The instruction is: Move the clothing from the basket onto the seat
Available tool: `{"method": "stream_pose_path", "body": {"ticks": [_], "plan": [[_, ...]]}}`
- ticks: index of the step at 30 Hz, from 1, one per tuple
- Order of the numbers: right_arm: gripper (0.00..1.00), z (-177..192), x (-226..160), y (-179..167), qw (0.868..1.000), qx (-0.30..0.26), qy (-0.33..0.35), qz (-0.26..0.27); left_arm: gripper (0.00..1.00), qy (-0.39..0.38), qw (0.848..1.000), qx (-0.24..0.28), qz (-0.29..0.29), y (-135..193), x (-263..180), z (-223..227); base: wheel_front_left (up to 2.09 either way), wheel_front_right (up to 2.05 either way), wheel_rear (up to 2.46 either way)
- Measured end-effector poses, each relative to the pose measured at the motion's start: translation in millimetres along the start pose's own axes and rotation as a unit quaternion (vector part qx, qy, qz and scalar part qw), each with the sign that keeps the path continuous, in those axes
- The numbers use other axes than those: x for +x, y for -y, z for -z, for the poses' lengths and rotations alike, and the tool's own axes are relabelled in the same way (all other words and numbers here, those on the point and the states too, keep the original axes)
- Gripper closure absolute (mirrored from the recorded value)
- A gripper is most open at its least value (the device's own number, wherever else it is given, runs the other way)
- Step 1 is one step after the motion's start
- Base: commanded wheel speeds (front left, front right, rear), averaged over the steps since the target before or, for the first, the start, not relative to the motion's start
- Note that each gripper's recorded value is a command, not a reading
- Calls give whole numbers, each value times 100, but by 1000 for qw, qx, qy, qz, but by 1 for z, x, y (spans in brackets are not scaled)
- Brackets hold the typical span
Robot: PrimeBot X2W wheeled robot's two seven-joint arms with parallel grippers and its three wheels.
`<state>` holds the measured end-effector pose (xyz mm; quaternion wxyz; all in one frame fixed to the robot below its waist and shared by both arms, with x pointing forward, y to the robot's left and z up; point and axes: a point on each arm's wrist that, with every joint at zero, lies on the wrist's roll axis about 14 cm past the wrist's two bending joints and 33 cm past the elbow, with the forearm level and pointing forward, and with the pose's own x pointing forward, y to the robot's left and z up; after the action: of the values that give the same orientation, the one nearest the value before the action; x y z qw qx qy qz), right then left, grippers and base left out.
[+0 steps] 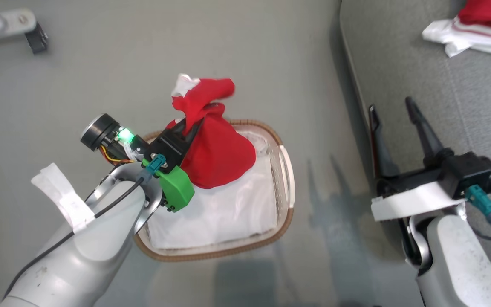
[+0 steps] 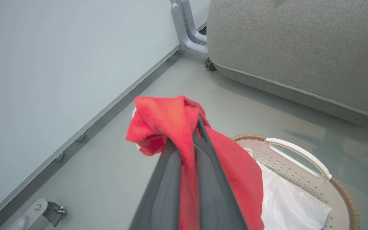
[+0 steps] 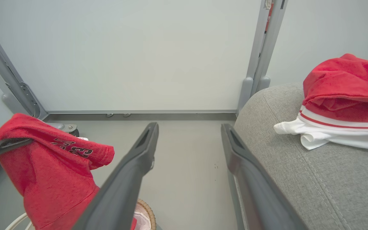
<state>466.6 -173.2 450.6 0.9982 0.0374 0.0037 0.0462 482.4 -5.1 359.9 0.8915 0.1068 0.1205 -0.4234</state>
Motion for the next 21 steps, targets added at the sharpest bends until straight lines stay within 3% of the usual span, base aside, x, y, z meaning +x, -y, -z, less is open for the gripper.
{"method": "stream_pose_path", "body": {"ticks": [11, 21], "plan": [[0, -54, -35, -37, 998, 9, 53, -45, 100, 88, 994, 69, -13, -16, -42, -135, 0, 0, 0], [0, -97, -58, -58, 992, -5, 105, -73, 100, 162, 973, 153, -54, -36, -85, -241, 0, 0, 0]]}}
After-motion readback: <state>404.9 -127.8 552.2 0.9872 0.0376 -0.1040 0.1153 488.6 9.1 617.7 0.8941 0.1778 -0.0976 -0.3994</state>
